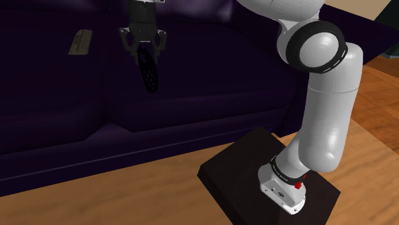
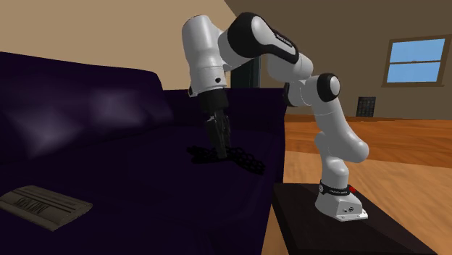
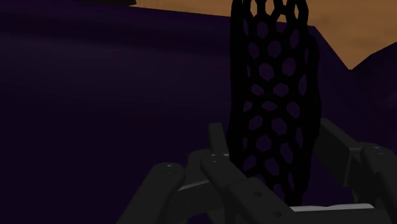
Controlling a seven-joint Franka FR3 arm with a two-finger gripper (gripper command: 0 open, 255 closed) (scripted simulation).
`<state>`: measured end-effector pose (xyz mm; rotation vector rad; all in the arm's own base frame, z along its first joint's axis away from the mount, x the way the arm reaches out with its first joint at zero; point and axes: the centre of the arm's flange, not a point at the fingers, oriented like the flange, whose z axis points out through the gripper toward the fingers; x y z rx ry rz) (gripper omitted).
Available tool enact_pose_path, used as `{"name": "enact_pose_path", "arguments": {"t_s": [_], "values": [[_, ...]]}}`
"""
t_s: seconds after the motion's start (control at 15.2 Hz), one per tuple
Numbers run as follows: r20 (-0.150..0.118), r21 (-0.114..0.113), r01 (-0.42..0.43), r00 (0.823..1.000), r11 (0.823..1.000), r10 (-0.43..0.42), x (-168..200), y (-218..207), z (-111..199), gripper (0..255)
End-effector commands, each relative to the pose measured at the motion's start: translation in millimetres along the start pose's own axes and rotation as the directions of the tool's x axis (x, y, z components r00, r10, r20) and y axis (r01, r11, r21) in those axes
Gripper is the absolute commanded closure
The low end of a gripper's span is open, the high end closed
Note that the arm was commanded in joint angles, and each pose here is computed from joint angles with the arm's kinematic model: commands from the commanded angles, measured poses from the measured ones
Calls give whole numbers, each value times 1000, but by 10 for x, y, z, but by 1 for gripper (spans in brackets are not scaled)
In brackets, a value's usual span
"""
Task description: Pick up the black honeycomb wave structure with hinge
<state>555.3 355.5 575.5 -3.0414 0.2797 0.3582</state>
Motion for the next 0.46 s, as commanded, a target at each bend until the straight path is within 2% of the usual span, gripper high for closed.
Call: {"name": "enact_pose_path", "arguments": {"t_s": [0.0,0.26,0.4], "values": [[0,0,0,1000,1000,0,-19,13,-96,255],[0,0,0,1000,1000,0,-69,3,-302,255],[0,0,0,1000,1000,0,-71,3,-309,255]]}}
